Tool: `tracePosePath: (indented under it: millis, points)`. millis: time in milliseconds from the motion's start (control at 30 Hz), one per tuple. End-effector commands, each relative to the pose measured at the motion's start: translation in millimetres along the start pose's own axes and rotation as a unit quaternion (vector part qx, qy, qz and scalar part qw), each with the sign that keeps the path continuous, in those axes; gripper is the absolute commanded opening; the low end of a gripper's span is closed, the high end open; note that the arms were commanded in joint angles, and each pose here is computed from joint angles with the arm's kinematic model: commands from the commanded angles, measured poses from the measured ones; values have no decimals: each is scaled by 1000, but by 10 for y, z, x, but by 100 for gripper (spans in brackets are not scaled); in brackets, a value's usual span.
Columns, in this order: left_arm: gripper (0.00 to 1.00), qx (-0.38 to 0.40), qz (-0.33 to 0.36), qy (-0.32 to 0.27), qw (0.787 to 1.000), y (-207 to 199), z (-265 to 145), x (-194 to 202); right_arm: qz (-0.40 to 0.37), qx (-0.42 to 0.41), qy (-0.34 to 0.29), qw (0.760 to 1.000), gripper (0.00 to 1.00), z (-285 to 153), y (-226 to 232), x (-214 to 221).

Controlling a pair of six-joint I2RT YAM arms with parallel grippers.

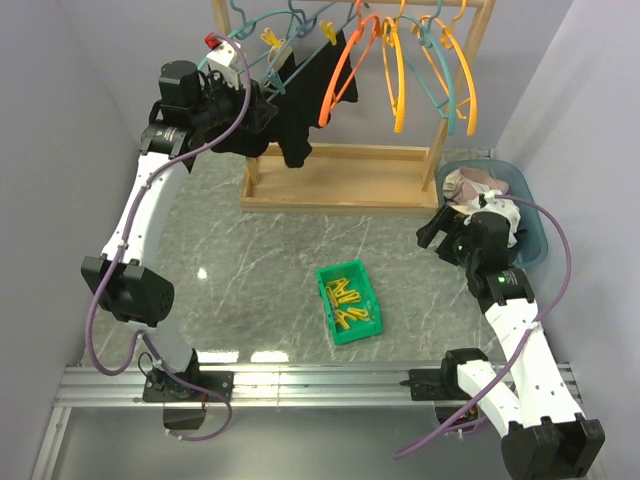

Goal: Remove the underwear clipped to the hanger
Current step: Pick up the hanger from the clothesline.

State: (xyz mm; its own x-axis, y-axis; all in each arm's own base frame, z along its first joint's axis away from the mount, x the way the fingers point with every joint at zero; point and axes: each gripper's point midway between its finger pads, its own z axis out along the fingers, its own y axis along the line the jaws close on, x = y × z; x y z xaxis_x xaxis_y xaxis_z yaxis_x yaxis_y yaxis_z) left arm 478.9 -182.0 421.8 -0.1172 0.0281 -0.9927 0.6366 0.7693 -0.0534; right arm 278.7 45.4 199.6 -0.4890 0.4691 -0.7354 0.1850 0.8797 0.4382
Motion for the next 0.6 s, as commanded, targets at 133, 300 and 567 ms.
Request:
tracePosePath:
  millis: [133,300,567]
  points:
    - [69,4,17,-30,999,-24,-5,-215,-12,-10,-11,1000,100,-31,52,-63]
    - [54,1,23,-55,998,-48,-53,-325,-13,-12,-11,1000,100,-40,56,-57]
    - [62,-51,28,-65,996,59,-94,-379,-13,-16,-8,1000,100,-39,74,-55]
